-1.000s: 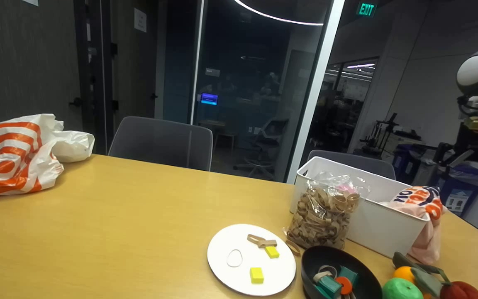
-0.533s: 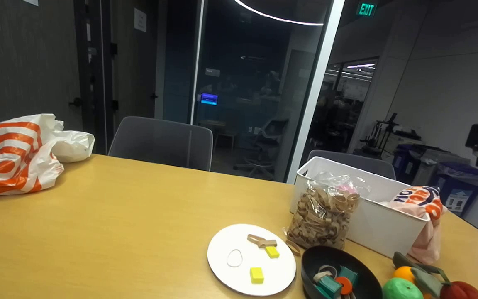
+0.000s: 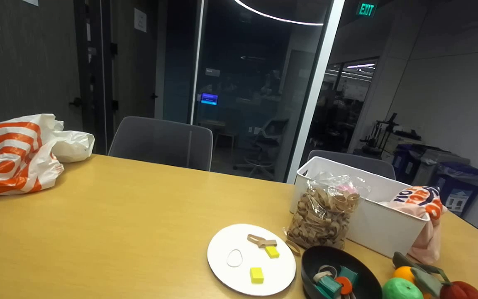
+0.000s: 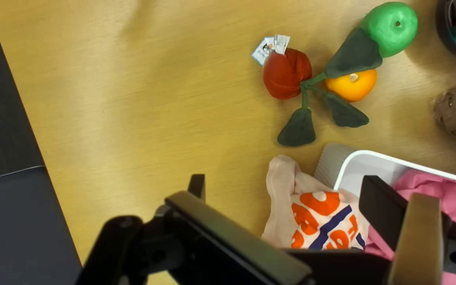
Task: Put the pink shirt on the edge of the basket
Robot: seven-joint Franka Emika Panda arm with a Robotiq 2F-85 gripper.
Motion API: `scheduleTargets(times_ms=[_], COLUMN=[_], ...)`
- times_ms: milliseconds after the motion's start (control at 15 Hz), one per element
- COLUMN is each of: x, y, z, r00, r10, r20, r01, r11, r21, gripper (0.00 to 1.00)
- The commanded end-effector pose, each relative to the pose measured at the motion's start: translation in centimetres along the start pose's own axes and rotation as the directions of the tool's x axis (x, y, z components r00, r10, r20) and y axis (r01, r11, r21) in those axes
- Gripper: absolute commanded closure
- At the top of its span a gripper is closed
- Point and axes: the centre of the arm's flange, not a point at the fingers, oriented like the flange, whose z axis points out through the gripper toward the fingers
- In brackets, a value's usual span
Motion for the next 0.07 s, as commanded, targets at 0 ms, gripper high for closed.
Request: scheduleTargets(times_ms=[0], x=[0.0], y=[-0.01], z=[0.03], r00=[1.0], r10=[-0.001], r20=[0.001], r01=[0.001], r11=[1.0], r21=[0.0], gripper=[0.0])
